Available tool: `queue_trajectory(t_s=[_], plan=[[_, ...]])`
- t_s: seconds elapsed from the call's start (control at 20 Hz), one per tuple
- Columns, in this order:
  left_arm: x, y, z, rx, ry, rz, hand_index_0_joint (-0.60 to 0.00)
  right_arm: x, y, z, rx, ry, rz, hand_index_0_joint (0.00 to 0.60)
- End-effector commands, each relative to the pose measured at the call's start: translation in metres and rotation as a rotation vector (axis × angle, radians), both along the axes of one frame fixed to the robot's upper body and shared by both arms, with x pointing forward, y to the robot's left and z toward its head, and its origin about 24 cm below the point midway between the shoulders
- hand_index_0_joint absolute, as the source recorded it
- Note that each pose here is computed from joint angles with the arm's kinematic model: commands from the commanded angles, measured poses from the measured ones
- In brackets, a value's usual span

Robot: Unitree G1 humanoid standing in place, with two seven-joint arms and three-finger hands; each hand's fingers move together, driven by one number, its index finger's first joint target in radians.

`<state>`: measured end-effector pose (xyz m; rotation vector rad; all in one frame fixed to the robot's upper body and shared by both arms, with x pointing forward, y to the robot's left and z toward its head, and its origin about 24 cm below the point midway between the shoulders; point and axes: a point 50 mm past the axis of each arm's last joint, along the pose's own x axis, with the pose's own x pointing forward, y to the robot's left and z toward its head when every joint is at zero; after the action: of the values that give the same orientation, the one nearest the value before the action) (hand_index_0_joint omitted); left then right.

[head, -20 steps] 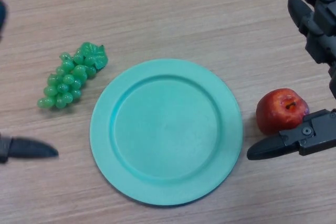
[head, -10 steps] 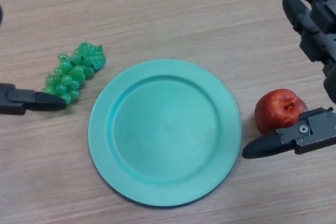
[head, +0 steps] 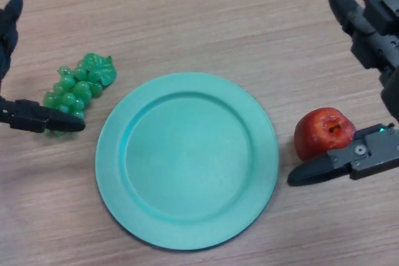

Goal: Pick up the green grapes and place it on the plate

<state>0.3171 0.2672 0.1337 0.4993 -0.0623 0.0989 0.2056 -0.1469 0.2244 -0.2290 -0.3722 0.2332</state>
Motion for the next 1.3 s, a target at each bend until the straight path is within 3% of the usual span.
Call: queue_trajectory(t_s=[0.05,0.35,0.55,0.6,0.65,0.7,0.75,0.8,0.85,1.05,1.15,1.3], plan=[[0.004,0.01,0.043,0.147,-0.232,0.024,0.0,-0.012,-0.009,0.026,-0.007,-0.206,-0.047,0.0],[0.015,0.004,0.008,0.354,-0.144,0.003,0.0,-0.012,-0.012,0.027,-0.013,-0.213,-0.059,0.0],[0.014,0.011,0.002,0.337,-0.146,0.03,0.0,-0.013,-0.014,0.027,-0.021,-0.225,-0.069,0.0],[0.014,0.012,0.002,0.34,-0.147,0.032,-0.049,-0.013,-0.014,0.027,-0.021,-0.225,-0.069,0.0],[0.015,0.013,0.002,0.352,-0.151,0.04,-0.201,-0.014,-0.014,0.027,-0.02,-0.226,-0.07,0.0],[0.015,0.014,0.002,0.362,-0.157,0.049,-0.299,-0.014,-0.014,0.027,-0.019,-0.226,-0.07,0.0],[0.014,0.017,0.003,0.388,-0.178,0.076,-0.449,-0.014,-0.014,0.027,-0.017,-0.226,-0.07,0.0],[0.014,0.021,0.003,0.416,-0.201,0.101,-0.549,-0.014,-0.014,0.026,-0.014,-0.225,-0.069,0.0],[0.011,0.027,0.006,0.43,-0.234,0.13,-0.6,-0.015,-0.014,0.025,-0.011,-0.223,-0.069,0.0],[0.004,0.05,0.023,0.335,-0.319,0.268,-0.6,-0.016,-0.015,0.024,-0.004,-0.227,-0.074,0.0],[-0.002,0.059,0.034,0.353,-0.369,0.334,-0.6,-0.016,-0.015,0.024,-0.005,-0.231,-0.075,0.0],[-0.013,0.064,0.056,0.333,-0.45,0.367,-0.6,-0.016,-0.014,0.023,-0.006,-0.227,-0.077,0.0]])
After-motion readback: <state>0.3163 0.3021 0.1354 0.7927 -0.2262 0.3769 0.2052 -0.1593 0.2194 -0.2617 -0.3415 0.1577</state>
